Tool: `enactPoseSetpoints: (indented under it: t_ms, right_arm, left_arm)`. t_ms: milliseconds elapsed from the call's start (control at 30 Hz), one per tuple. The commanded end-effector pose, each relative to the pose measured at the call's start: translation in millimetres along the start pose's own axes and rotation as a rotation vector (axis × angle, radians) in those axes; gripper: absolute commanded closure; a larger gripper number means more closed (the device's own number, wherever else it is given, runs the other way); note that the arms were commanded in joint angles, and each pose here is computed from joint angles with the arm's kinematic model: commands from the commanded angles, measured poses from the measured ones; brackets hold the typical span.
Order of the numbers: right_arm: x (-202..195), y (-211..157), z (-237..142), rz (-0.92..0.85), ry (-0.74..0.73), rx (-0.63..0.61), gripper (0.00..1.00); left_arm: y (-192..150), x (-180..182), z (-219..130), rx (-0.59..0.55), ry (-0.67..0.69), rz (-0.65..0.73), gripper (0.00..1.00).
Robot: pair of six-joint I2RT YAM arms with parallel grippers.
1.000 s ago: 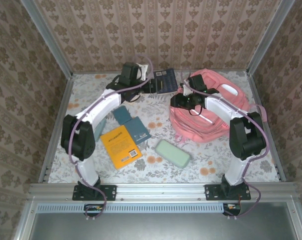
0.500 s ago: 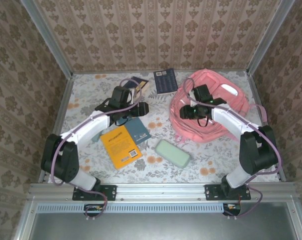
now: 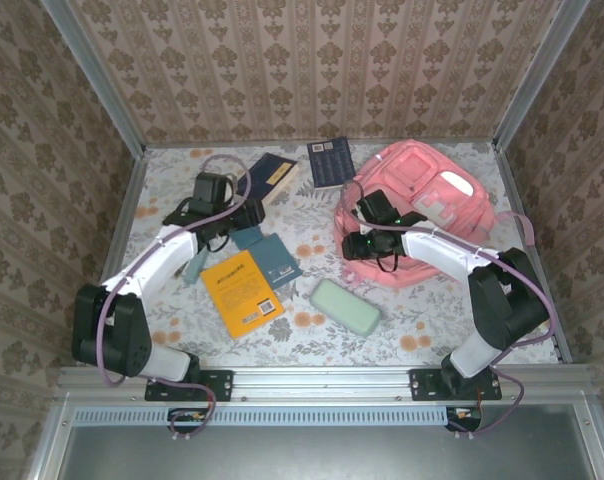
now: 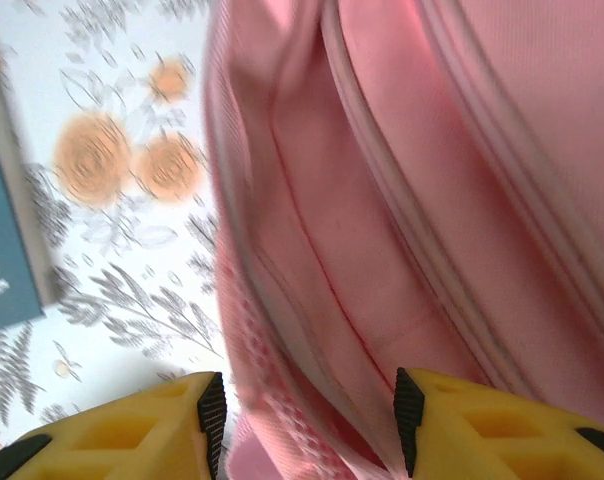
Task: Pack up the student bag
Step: Adjust the student bag at the top-right of the table, then move the book to the top-center of the table.
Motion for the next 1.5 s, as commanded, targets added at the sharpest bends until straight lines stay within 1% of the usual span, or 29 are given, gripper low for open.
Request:
enactPoseSetpoints:
  t_ms: [0,167,333,367,400,433,467,600,633,733,800,967,1033,1200,1333,1400,1467]
  right_arm:
    - [15,28,-24,0.018,0.004,-0.144,0.49]
    - [27,39,-30,0.033,0.036,-0.193,0.48]
    - [38,45,-24,0.038,0.063,-0.208,0.49]
    - [40,46,-23,0.039,0.065,-0.212,0.5]
    - [43,48,-23,0.04,0.069,-0.216,0.51]
    - [45,49,-23,0.04,0.074,-0.22,0.52]
    - [48,51,-24,0.042,0.078,-0.225,0.52]
    - [59,55,-23,0.038,0.09,-0.232,0.53]
    - [61,56,-22,0.038,0.093,-0.228,0.53]
    - [64,62,-20,0.041,0.093,-0.222,0.53]
    - [66,65,-18,0.049,0.094,-0.223,0.53]
    - [70,72,-8,0.066,0.103,-0.218,0.52]
    - [72,74,-2,0.076,0.117,-0.208,0.52]
    - [76,79,9,0.09,0.146,-0.189,0.52]
    - [76,82,15,0.09,0.14,-0.186,0.52]
    - [75,83,19,0.099,0.143,-0.176,0.52]
    - [73,84,26,0.123,0.143,-0.162,0.52]
  left_arm:
    - [23,6,11,-0.009,-0.048,-0.002,0.29]
    - [52,19,39,-0.015,-0.111,-0.036,0.38]
    - [79,21,78,-0.014,-0.161,-0.028,0.66]
    - [84,21,88,-0.011,-0.171,-0.036,0.7]
    - [88,23,99,-0.002,-0.179,-0.046,0.7]
    - [91,25,109,0.005,-0.187,-0.059,0.74]
    - [95,27,119,0.012,-0.192,-0.073,0.75]
    - [101,35,158,0.069,-0.196,-0.129,0.76]
    - [101,38,166,0.091,-0.185,-0.15,0.79]
    - [90,46,181,0.157,-0.138,-0.202,0.79]
    - [79,48,184,0.191,-0.114,-0.217,0.79]
    - [41,45,181,0.28,-0.076,-0.287,0.8]
    - [25,40,178,0.305,-0.083,-0.335,0.8]
    - [-8,20,167,0.287,-0.141,-0.458,0.8]
    - [-25,-13,150,0.268,-0.172,-0.439,0.75]
    - [-26,-29,140,0.265,-0.207,-0.418,0.73]
    - [-21,-37,129,0.245,-0.199,-0.388,0.73]
Point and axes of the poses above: each hand's point on the last joint's axis, 136 mm out from that joint toward the fingers, its own z axis out along the fingers, its own x axis along the line the jaws close on, y = z × x, the point moved 9 cm from there along -z, back along the fingers, and after that the axes turned 2 degrees about -z, right-handed, at the moved point
